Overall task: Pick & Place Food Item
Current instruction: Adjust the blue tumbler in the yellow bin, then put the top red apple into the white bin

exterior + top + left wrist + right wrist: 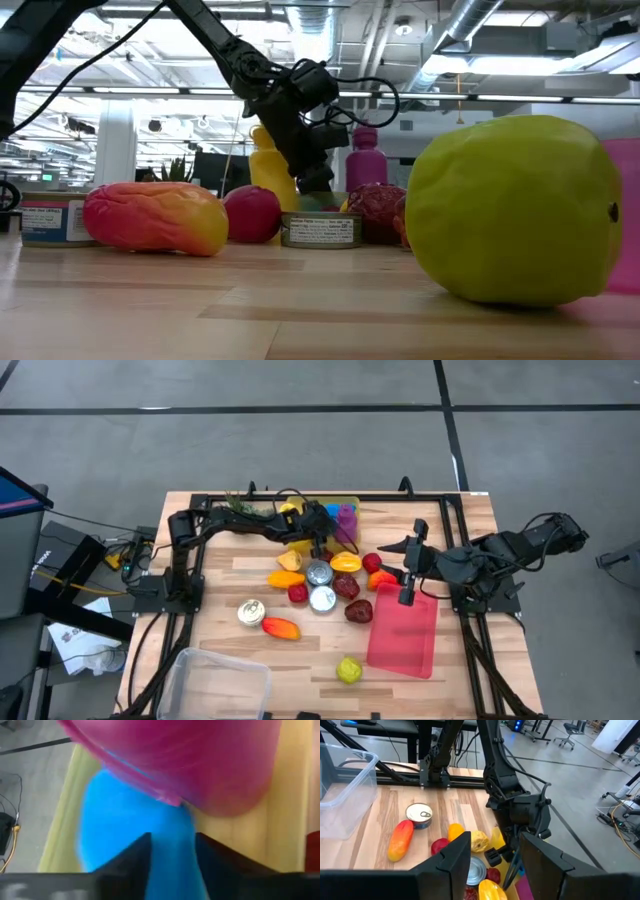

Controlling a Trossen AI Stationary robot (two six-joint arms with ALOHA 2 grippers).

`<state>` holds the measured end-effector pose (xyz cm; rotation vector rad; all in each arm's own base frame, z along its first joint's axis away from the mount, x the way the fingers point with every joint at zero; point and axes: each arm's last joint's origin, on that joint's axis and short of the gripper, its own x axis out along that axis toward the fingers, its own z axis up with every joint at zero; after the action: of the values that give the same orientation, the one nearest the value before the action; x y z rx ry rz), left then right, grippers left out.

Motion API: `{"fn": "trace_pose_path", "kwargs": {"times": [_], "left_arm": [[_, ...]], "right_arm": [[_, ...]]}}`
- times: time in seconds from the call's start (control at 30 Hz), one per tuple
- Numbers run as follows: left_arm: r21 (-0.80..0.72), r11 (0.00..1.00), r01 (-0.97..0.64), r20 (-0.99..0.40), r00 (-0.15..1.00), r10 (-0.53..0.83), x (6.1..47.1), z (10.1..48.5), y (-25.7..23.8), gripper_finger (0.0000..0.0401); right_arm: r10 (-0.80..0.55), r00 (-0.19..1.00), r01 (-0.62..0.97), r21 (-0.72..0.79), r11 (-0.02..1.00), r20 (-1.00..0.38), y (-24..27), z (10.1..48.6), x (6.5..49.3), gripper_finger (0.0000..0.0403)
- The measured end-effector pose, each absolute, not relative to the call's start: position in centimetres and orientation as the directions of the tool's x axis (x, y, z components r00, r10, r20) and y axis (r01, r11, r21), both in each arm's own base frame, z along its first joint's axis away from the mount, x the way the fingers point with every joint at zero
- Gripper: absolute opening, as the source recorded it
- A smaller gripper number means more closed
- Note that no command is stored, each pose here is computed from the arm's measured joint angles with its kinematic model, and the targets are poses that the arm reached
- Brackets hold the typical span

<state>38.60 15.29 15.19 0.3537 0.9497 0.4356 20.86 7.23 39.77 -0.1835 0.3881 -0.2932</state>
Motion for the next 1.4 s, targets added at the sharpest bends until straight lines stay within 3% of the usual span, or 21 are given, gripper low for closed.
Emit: {"fn": "trace_pose_path", "kwargs": {"times": [0.1,0.17,0.47,0.97,1.17,1.4], "left_arm": [[0.473,0.861,-0.187,-0.702,0.51,0.497,38.6,15.0,15.3,0.0034],[0.467,0.865,-0.184,-0.704,0.515,0.489,38.6,15.0,15.3,0.0013],[0.478,0.857,-0.193,-0.694,0.515,0.503,38.4,16.2,14.5,0.0],[0.496,0.822,-0.281,-0.481,0.699,0.529,35.5,28.0,10.3,0.0],[0.293,0.946,-0.14,-0.33,0.914,0.237,30.8,32.3,7.7,0.0],[0.135,0.99,0.035,-0.09,0.996,-0.023,23.3,31.5,4.6,0.0005]], "right_arm": [[-0.315,0.884,0.247,-0.228,0.942,-0.345,7.2,39.8,20.9,0.0159],[-0.315,0.884,0.247,-0.227,0.942,-0.345,7.2,39.8,20.9,0.0159],[-0.315,0.884,0.25,-0.221,0.943,-0.345,7.2,39.8,20.9,0.0159],[-0.324,0.866,0.249,-0.233,0.94,-0.381,7.5,39.0,21.4,0.0159],[-0.309,0.772,0.185,-0.269,0.945,-0.555,8.5,35.6,23.6,0.0159],[-0.325,0.668,0.156,-0.301,0.941,-0.67,10.1,31.0,27.5,0.0177]]}}
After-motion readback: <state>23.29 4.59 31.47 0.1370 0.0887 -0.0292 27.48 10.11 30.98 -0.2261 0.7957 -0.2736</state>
